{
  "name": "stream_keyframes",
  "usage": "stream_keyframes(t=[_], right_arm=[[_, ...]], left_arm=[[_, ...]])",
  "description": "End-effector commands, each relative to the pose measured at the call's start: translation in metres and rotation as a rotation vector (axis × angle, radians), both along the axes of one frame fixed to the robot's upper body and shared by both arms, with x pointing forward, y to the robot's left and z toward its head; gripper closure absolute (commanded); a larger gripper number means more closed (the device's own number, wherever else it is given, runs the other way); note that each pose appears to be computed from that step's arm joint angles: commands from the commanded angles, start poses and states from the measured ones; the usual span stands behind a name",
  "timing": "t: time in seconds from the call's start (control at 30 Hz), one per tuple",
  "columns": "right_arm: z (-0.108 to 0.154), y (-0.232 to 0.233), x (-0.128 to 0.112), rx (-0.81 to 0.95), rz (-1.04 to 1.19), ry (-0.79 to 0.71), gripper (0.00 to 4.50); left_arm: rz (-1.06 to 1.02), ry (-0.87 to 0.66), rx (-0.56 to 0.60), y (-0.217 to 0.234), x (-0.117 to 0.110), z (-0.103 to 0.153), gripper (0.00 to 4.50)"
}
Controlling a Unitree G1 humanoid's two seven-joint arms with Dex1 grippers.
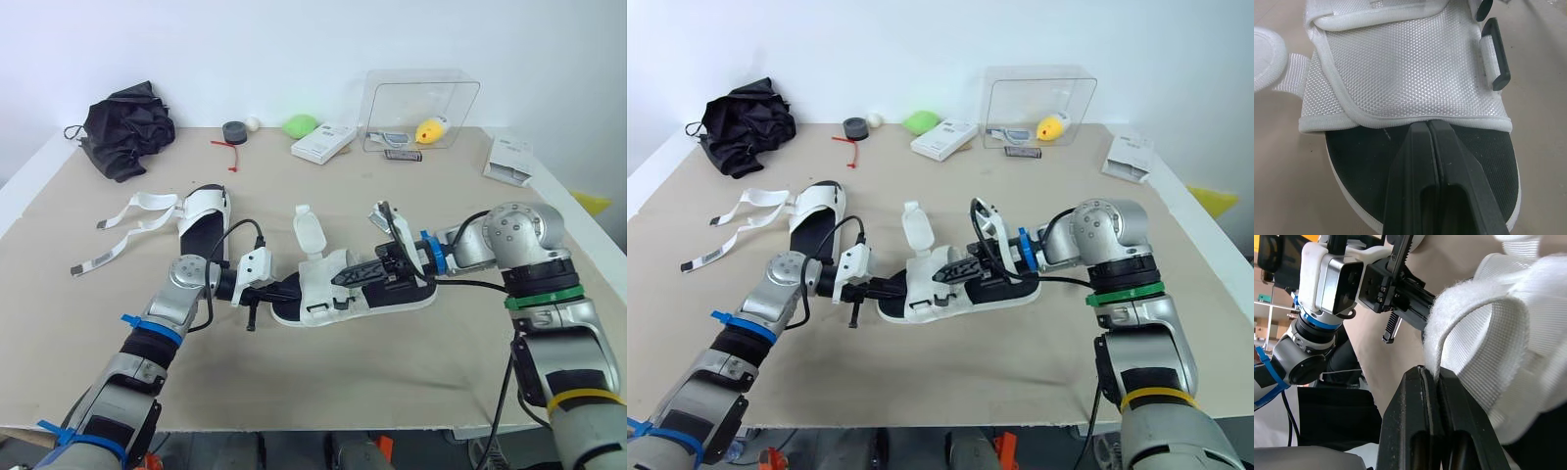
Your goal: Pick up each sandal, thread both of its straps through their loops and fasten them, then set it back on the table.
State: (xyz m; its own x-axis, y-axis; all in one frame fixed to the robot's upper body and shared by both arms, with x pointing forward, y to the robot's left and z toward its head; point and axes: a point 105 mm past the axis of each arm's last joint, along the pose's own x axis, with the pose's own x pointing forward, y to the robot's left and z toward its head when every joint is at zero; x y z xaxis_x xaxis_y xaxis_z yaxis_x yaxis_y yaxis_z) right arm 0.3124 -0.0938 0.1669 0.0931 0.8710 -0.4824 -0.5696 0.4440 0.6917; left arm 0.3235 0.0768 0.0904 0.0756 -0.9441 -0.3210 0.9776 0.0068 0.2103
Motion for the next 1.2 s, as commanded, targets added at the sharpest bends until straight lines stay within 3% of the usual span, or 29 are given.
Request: stream_keyframes(t=[0.03, 0.27, 0.63, 0.87, 1.2], right_arm=[[0.015, 0.0, 0.007, 0.001, -0.007, -0.051, 4.41], [0.024, 0.004, 0.019, 0.013, -0.022, -0.07, 4.41], [0.009, 0.008, 0.0, -0.001, 0.063, -0.02, 4.41], [0.005, 0.006, -0.001, -0.034, 0.065, -0.013, 4.41], [0.026, 0.006, 0.005, -0.006, 0.063, -0.044, 4.41]], left_arm=[[0.017, 0.164, 0.141, 0.011, -0.016, -0.051, 4.5], [0.02, 0.164, 0.14, 0.011, -0.016, -0.051, 4.5], [0.031, 0.17, 0.137, 0.014, -0.018, -0.052, 4.5], [0.026, 0.175, 0.134, 0.011, -0.019, -0.052, 4.5], [0.025, 0.183, 0.135, 0.01, -0.021, -0.054, 4.5]])
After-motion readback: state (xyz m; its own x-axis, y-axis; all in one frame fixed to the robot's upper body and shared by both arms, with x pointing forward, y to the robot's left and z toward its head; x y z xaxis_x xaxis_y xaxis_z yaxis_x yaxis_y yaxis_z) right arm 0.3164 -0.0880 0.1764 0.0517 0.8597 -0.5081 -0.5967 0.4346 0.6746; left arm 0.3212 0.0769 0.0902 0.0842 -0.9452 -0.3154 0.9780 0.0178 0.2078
